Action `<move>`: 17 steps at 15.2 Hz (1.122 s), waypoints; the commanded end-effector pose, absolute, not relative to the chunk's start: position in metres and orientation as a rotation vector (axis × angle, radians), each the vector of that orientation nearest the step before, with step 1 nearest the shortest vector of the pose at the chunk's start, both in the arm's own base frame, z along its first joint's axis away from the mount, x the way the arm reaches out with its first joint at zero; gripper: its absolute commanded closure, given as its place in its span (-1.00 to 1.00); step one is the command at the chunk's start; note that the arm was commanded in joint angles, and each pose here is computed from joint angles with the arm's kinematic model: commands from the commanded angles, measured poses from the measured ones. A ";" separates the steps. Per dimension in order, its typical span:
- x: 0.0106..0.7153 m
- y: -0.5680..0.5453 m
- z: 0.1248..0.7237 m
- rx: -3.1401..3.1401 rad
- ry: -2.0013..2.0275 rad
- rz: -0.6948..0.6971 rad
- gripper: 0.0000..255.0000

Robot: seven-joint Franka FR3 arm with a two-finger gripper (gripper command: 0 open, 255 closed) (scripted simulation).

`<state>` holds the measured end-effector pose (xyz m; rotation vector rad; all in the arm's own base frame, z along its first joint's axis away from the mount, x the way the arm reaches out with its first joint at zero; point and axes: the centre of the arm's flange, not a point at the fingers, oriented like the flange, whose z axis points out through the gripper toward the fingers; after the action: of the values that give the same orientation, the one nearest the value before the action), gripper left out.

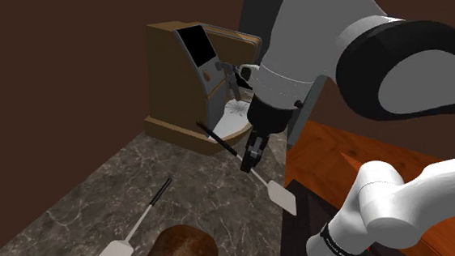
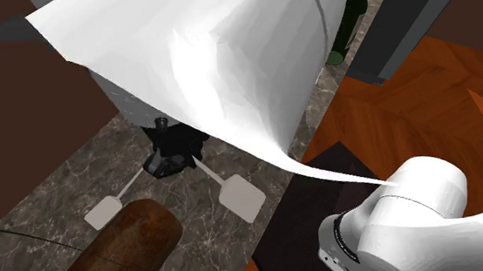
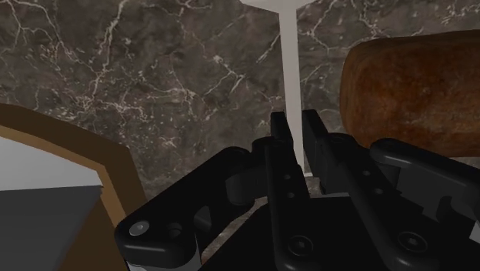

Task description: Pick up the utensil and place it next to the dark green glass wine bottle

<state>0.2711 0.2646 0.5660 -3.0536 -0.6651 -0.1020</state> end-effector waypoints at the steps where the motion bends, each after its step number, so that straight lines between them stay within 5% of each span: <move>1: 0.270 0.264 0.576 -3.054 -0.665 -0.101 1.00; 17: 0.270 0.264 0.661 -3.054 -0.665 -0.101 1.00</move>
<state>0.2690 0.2645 0.6546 -3.0536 -0.6649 -0.1018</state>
